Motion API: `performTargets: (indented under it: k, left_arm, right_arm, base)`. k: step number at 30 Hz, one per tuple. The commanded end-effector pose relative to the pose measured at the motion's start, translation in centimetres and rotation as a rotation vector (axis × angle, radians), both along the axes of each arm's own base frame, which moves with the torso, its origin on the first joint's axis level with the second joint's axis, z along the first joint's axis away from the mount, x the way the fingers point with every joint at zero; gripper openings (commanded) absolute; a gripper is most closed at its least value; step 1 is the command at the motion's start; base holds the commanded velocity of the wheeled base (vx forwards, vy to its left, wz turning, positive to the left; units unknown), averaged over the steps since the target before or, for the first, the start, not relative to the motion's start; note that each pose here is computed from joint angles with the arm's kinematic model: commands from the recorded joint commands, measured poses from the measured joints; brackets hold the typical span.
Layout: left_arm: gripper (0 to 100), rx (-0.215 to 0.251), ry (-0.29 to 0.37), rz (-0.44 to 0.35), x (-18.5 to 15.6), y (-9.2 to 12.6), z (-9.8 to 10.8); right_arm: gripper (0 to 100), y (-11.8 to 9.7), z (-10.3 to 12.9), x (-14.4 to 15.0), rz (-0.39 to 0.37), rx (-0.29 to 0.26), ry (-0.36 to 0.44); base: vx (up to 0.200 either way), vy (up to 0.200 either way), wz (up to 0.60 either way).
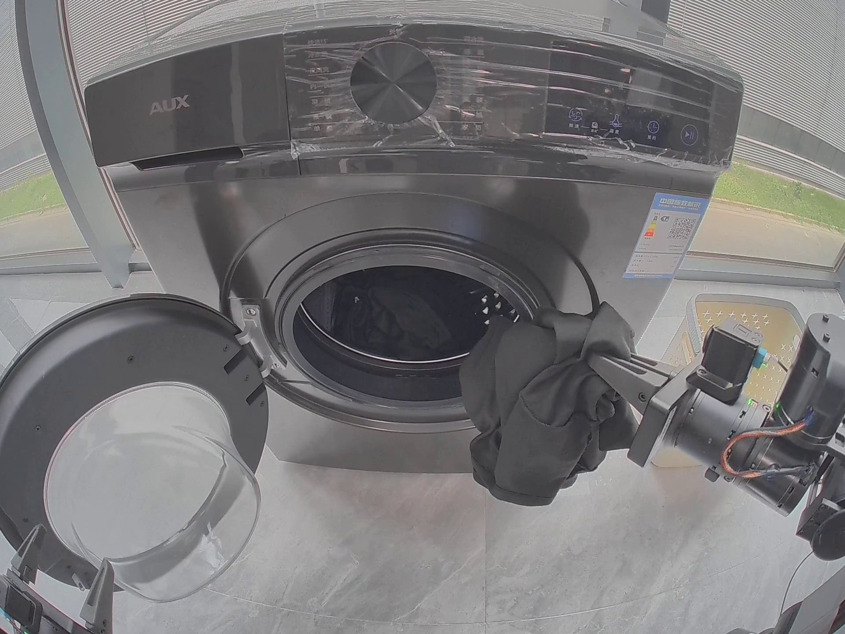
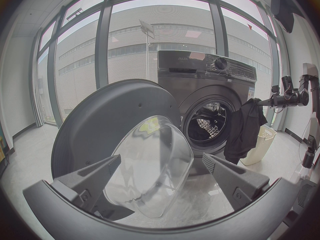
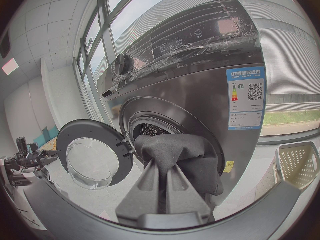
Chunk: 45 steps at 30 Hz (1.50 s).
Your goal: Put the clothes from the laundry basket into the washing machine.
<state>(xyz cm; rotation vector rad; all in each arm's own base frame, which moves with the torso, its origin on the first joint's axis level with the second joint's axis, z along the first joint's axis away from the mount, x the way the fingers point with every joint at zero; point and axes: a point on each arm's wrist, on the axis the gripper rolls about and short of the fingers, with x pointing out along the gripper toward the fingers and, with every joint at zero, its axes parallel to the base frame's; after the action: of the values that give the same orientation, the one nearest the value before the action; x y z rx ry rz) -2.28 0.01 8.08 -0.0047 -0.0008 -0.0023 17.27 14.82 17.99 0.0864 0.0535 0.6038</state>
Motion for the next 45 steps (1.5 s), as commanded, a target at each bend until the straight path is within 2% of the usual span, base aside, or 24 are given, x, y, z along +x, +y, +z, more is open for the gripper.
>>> performTargets:
  k: [1, 4, 12, 14, 16, 18, 20, 22, 23, 24, 25, 26, 27, 31, 33, 38, 40, 45]
  left_arm:
    - [100, 0.009, 0.004, 0.005, 0.0, 0.0, -0.5]
    - [100, -0.011, 0.004, 0.005, 0.0, 0.0, -0.5]
    - [100, -0.003, -0.014, 0.007, 0.0, 0.0, -0.2]
    - [100, -0.017, -0.140, -0.017, -0.7, -0.1, 3.1]
    - [100, 0.004, -0.154, -0.072, -0.7, -0.3, 5.4]
    - [100, 0.015, -0.109, -0.171, 0.0, -0.6, 6.3]
    - [100, 0.008, -0.022, -0.321, 1.4, -0.8, 7.0]
    - [100, -0.005, 0.044, -0.429, 2.7, -1.0, 7.7]
    - [100, -0.005, 0.044, -0.429, 2.7, -1.0, 7.7]
    - [100, -0.021, 0.104, -0.495, 4.1, -1.1, 8.5]
    - [100, -0.022, 0.114, -0.501, 4.3, -1.1, 8.6]
    - [100, -0.019, 0.165, -0.543, 5.8, -1.1, 9.1]
    - [100, -0.004, 0.188, -0.570, 6.8, -1.2, 9.2]
    - [100, 0.007, 0.228, -0.683, 10.0, -2.1, 9.2]
    - [100, 0.013, 0.248, -0.764, 11.6, -3.1, 8.9]
    - [100, 0.017, 0.345, -0.856, 14.7, -5.4, 7.4]
    - [100, 0.018, 0.365, -0.883, 15.7, -6.1, 7.0]
    - [100, 0.021, 0.420, -0.910, 18.2, -7.6, 5.8]
  right_arm:
    - [0, 0.0, -0.2, -0.1, 0.003, -0.005, 0.005]
    - [0, 0.4, -0.3, -0.4, 0.023, -0.009, 0.010]
    - [0, 2.3, -0.6, -0.5, 0.070, -0.002, 0.028]
    - [0, 3.1, -0.9, -0.1, 0.048, -0.001, 0.039]
    - [0, 3.5, -0.9, 0.3, 0.010, 0.023, 0.051]
    - [0, 4.4, -0.5, 0.4, 0.007, 0.066, 0.061]
    - [0, 5.4, 0.4, 0.8, -0.008, 0.130, 0.063]
    - [0, 5.8, 1.1, 1.3, -0.043, 0.171, 0.057]
    - [0, 5.8, 1.1, 1.3, -0.043, 0.171, 0.057]
    - [0, 6.2, 1.4, 1.6, -0.056, 0.189, 0.055]
    - [0, 6.3, 1.4, 1.7, -0.056, 0.189, 0.057]
    - [0, 6.5, 1.1, 1.9, -0.053, 0.193, 0.063]
    - [0, 6.7, 1.0, 2.0, -0.046, 0.195, 0.069]
    - [0, 7.0, 1.0, 2.0, -0.036, 0.211, 0.079]
    - [0, 7.2, 0.9, 1.8, -0.025, 0.214, 0.081]
    - [0, 7.5, 0.8, 1.7, -0.012, 0.225, 0.072]
    - [0, 7.5, 0.9, 1.7, -0.010, 0.226, 0.071]
    - [0, 7.4, 0.8, 1.6, -0.006, 0.222, 0.074]
  base:
    - [0.000, 0.000, 0.00]
    - [0.000, 0.000, 0.00]
    - [0.000, 0.000, 0.00]
    - [0.000, 0.000, 0.00]
    - [0.000, 0.000, 0.00]
    - [0.000, 0.000, 0.00]
    - [0.000, 0.000, 0.00]
    - [0.000, 0.000, 0.00]
    - [0.000, 0.000, 0.00]
    - [0.000, 0.000, 0.00]
    - [0.000, 0.000, 0.00]
    - [0.000, 0.000, 0.00]
    - [0.000, 0.000, 0.00]
    - [0.000, 0.000, 0.00]
    - [0.000, 0.000, 0.00]
    - [0.000, 0.000, 0.00]
    - [0.000, 0.000, 0.00]
    - [0.000, 0.000, 0.00]
